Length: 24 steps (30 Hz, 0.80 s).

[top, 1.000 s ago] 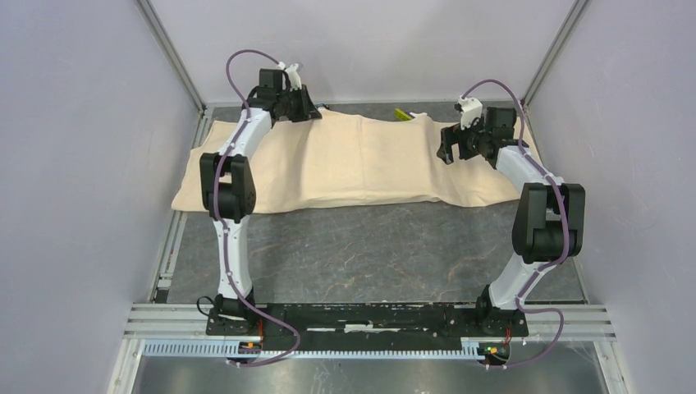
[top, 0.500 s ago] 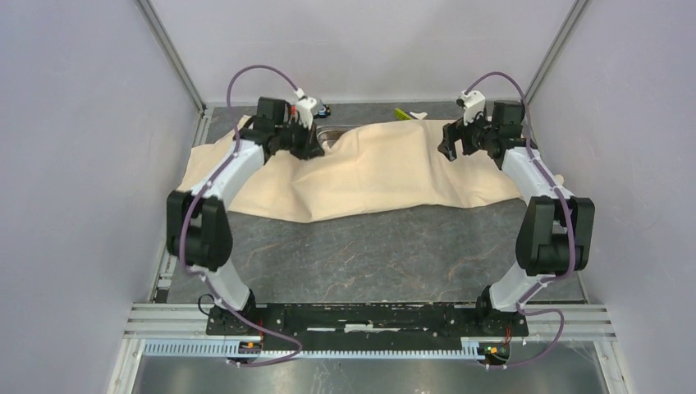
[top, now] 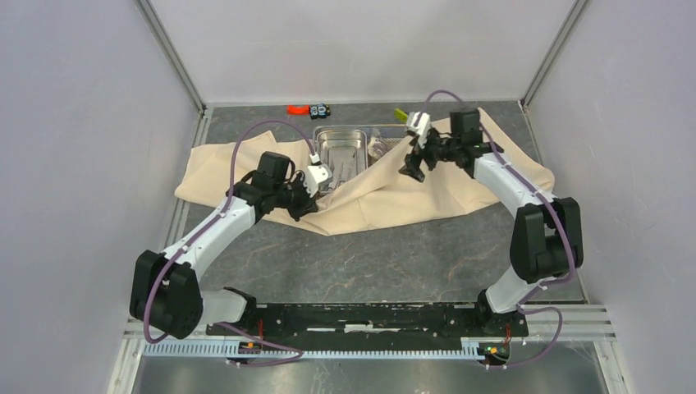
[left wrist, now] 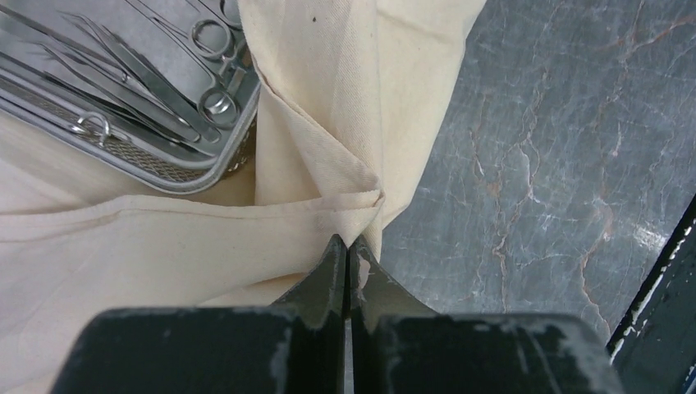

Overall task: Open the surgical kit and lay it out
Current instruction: Open the surgical kit at the center of the board.

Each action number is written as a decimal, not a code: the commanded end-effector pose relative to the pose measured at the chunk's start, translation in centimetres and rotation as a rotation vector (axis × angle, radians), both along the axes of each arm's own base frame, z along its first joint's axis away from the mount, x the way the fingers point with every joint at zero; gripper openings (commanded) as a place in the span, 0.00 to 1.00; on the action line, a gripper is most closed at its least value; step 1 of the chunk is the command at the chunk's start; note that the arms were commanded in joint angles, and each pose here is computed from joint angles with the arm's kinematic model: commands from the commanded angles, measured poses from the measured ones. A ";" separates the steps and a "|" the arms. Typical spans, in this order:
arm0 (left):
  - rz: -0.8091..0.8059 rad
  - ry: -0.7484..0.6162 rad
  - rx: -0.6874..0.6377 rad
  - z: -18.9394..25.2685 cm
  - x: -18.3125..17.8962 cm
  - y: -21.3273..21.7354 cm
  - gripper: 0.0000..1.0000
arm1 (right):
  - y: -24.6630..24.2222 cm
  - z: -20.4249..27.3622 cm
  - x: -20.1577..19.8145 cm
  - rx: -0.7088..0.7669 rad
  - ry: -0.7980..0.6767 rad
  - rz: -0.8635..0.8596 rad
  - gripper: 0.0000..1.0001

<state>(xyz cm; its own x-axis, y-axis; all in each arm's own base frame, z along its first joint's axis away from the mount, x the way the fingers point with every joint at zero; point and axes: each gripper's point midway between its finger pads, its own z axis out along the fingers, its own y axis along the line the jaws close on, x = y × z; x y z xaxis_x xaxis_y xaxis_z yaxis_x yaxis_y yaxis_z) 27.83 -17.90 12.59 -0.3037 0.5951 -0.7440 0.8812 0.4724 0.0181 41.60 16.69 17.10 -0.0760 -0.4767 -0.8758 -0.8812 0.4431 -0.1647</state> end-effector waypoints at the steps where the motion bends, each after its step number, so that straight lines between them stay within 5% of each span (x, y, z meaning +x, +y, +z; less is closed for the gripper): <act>1: -0.023 -0.060 0.026 0.5 -0.4 0.3 0.02 | 3.0 -1.7 -0.4 -0.105 -0.057 0.144 0.98; 24: 0.036 -0.074 0.057 0.9 0.4 0.1 0.02 | 5.0 -5.9 5.4 -0.559 -0.128 0.414 0.96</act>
